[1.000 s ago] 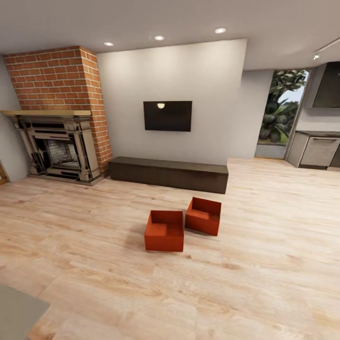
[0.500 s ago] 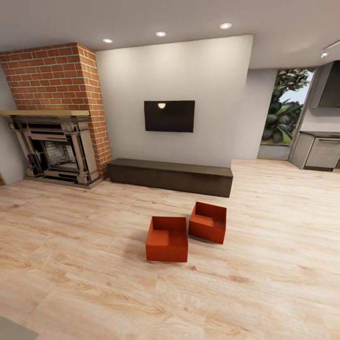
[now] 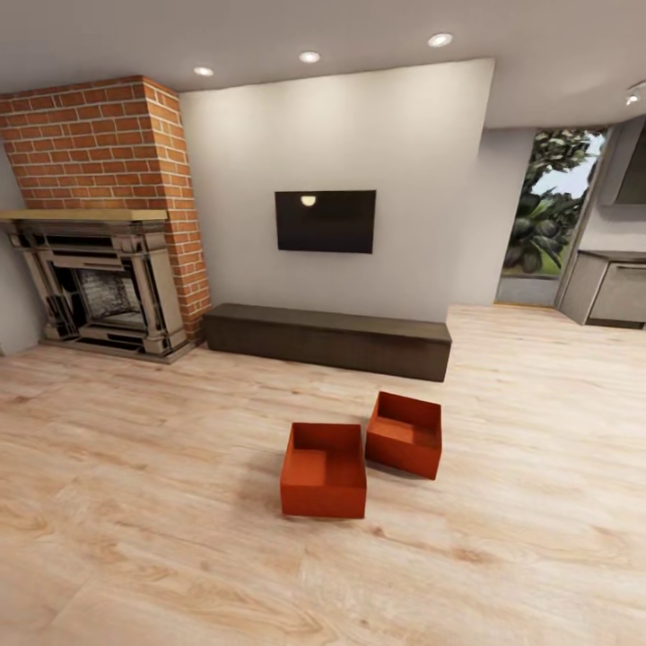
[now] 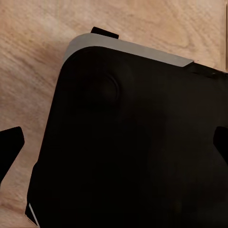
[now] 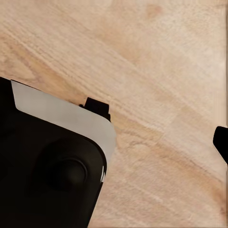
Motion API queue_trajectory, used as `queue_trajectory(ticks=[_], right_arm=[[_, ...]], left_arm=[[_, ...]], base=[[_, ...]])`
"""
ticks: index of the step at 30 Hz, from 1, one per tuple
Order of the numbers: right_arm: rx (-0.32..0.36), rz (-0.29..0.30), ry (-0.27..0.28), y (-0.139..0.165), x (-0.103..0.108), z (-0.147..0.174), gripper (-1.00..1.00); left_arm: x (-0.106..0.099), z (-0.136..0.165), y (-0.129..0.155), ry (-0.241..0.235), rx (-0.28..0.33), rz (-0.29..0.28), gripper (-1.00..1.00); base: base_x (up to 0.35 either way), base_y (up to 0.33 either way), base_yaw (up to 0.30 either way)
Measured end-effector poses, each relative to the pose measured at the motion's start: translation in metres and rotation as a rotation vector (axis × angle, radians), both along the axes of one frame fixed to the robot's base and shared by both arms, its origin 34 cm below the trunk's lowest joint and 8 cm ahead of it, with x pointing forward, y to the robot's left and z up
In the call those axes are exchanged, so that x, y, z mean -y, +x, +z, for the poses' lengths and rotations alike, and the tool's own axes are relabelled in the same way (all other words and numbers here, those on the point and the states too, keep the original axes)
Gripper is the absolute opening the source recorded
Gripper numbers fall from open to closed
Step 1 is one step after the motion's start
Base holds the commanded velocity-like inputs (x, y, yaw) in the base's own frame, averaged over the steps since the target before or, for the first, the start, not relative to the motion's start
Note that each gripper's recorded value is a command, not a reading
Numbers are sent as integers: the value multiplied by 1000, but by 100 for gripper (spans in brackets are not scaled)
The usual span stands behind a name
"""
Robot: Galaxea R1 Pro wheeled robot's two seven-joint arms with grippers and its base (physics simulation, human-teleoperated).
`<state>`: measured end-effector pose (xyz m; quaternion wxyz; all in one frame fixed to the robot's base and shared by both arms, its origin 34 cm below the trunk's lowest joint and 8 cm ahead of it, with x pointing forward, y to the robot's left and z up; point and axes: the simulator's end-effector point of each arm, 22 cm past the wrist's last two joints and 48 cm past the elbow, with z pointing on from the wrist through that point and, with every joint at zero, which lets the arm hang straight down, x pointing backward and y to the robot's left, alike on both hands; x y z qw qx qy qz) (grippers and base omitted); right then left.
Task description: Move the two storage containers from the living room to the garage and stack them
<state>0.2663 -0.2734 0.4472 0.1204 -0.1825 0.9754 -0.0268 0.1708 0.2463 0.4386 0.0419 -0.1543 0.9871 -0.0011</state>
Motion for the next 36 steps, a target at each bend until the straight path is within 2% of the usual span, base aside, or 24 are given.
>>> queue_trajectory(ticks=[13, 36], right_arm=[[-2, 3, 5, 0, -2, 0, 100], [1, 0, -4, 0, 1, 0, 100]], left_arm=[[0, 0, 0, 0, 0, 5, 100], [1, 0, 0, -1, 0, 2, 100]], base=[[319, 0, -87], [320, 0, -5]])
